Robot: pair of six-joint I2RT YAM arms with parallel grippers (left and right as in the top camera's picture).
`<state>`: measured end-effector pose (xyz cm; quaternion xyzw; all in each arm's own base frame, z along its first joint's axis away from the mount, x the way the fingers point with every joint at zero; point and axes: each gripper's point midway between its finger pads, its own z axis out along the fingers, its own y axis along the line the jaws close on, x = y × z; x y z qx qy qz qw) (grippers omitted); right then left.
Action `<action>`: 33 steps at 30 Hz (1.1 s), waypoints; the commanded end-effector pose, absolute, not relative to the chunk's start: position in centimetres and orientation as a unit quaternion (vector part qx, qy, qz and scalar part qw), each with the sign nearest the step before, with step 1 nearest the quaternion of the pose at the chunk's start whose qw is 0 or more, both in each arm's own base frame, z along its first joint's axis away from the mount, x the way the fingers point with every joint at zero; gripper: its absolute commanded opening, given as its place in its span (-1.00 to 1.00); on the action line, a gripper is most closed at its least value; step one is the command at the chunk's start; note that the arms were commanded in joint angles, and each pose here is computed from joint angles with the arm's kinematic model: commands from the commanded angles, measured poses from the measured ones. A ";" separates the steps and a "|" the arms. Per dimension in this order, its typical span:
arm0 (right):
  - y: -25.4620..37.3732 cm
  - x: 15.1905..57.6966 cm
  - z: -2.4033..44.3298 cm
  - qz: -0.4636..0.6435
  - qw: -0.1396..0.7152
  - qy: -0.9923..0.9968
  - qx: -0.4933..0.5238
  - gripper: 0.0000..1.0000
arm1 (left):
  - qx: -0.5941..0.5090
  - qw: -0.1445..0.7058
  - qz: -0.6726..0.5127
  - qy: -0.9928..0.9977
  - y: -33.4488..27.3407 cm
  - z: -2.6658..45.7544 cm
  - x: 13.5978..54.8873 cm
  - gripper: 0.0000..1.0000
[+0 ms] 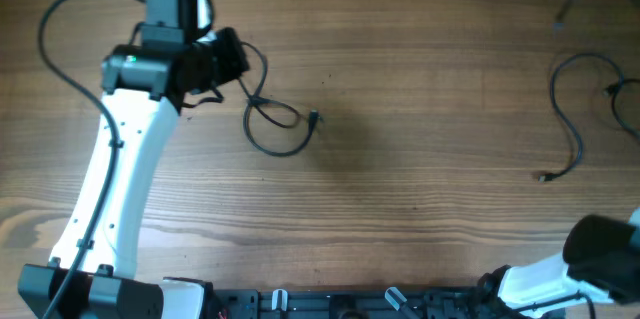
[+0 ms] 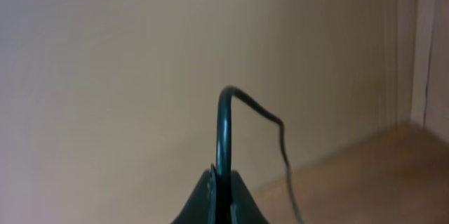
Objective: Untangle cables
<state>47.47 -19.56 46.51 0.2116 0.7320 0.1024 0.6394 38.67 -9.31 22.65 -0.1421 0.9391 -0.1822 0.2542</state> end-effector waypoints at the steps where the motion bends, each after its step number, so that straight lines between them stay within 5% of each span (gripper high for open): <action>1: -23.2 49.9 44.0 0.093 0.636 0.709 0.289 -0.91 | -0.111 0.251 -0.201 0.940 -12.2 23.0 38.3 -0.92; 7: -26.7 52.7 32.8 0.055 0.538 0.767 0.346 -0.92 | -0.087 0.252 -0.210 0.941 -14.2 23.2 37.9 -0.92; 9: -26.8 53.1 28.3 0.056 0.490 0.794 0.356 -0.74 | -0.083 0.258 -0.213 0.939 -14.5 23.4 38.1 -0.92; 12: -26.3 52.3 21.2 0.065 0.395 0.833 0.382 0.68 | -0.083 0.261 -0.215 0.938 -14.6 23.5 38.2 -0.92; 13: -26.1 52.0 20.5 0.066 0.381 0.837 0.386 0.94 | -0.083 0.261 -0.215 0.938 -14.6 23.5 38.2 -0.92; 20: -22.7 48.7 22.3 0.107 0.333 0.856 0.382 1.00 | -0.083 0.261 -0.215 0.937 -14.6 23.5 38.2 -0.92; 27: -10.8 46.6 26.4 0.266 0.302 0.897 0.182 0.99 | -0.118 0.264 -0.235 0.928 -14.9 24.0 38.8 -0.92; 33: -1.5 46.0 25.7 0.291 0.256 0.921 0.044 0.99 | -0.213 0.228 -0.286 0.906 -16.2 23.0 40.4 -0.91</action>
